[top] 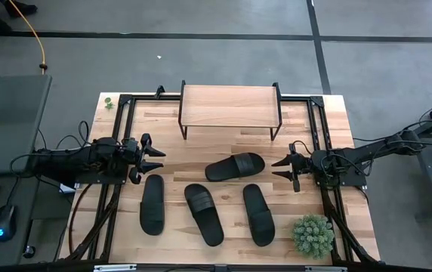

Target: Pick and place slides into the shelf

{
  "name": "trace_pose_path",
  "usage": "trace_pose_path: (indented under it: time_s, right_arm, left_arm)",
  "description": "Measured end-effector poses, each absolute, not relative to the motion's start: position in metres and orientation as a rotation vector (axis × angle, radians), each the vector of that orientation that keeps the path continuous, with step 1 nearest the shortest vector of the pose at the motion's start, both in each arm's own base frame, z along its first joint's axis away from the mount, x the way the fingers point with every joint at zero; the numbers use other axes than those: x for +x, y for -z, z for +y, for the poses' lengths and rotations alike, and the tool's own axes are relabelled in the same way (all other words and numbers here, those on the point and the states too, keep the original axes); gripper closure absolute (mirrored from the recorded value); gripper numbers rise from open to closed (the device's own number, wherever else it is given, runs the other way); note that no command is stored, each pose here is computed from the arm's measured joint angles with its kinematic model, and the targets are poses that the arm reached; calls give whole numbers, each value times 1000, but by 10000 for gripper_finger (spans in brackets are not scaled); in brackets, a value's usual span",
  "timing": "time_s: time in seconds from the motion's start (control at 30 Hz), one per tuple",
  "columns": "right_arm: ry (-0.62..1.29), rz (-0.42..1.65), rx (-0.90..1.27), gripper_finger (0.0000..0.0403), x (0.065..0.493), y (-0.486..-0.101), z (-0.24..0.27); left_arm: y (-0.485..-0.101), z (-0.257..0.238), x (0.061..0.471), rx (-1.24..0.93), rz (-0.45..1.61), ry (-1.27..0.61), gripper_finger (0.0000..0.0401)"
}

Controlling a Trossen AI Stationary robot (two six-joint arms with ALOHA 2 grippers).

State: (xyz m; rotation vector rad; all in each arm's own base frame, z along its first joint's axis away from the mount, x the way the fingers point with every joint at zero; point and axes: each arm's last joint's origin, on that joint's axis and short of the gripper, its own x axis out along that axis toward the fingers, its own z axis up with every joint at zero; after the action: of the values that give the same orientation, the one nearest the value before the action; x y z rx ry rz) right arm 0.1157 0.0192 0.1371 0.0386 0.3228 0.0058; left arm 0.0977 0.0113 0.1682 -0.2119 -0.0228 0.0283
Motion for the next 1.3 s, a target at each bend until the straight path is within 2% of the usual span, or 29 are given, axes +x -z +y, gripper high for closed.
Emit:
trace_pose_path:
  time_s: [1.13,1.3]
  right_arm:
    - [-1,322,39,273,116,-137,19]
    - [10,322,110,273,116,-137,19]
  left_arm:
    - [-168,11,98,-212,-23,-28,224]
    - [-168,11,98,-212,-23,-28,224]
